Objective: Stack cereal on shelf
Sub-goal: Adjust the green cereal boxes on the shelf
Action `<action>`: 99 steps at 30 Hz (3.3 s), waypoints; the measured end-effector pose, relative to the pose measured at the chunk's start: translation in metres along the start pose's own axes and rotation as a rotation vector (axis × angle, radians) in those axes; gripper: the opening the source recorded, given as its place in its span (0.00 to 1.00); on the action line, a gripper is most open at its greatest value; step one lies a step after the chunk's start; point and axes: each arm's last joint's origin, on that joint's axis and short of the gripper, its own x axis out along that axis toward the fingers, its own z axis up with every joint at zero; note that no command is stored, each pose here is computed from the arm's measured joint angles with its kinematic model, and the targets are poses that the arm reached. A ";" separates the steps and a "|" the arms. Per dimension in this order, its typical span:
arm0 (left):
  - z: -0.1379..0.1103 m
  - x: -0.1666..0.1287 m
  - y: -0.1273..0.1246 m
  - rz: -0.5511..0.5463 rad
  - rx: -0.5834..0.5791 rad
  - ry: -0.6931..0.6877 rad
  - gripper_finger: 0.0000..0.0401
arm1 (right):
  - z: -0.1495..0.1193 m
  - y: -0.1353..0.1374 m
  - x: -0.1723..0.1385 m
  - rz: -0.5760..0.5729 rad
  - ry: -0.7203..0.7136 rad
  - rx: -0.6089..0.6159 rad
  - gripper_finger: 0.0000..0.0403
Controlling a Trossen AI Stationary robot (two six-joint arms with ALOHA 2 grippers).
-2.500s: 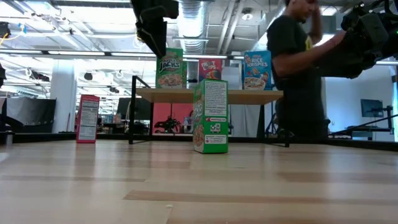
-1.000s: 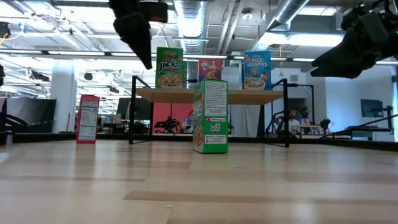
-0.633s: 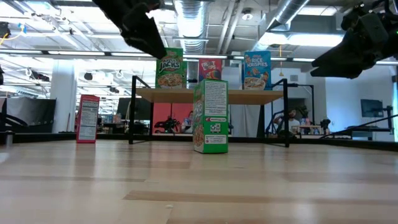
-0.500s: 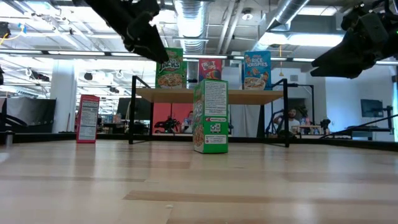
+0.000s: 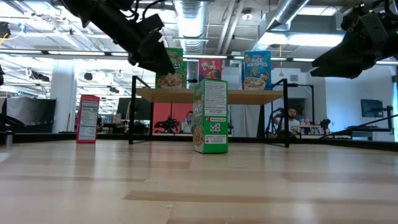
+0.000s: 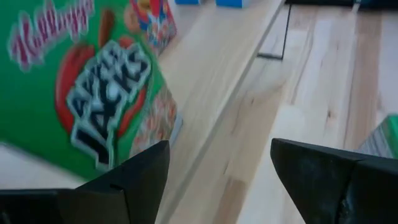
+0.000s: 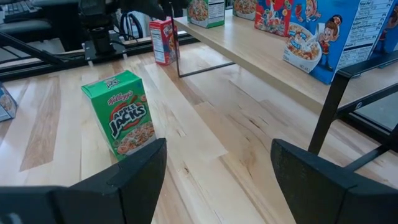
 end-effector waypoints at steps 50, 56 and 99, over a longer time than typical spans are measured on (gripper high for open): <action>-0.001 0.027 0.008 0.033 -0.056 -0.072 0.67 | 0.000 0.000 0.000 0.000 0.001 0.000 0.78; 0.000 0.029 0.017 0.046 -0.076 -0.093 0.67 | 0.000 0.000 0.000 0.000 0.000 0.000 0.78; 0.002 -0.003 0.037 0.092 -0.111 -0.009 0.67 | 0.000 0.000 0.000 0.000 0.000 0.000 0.78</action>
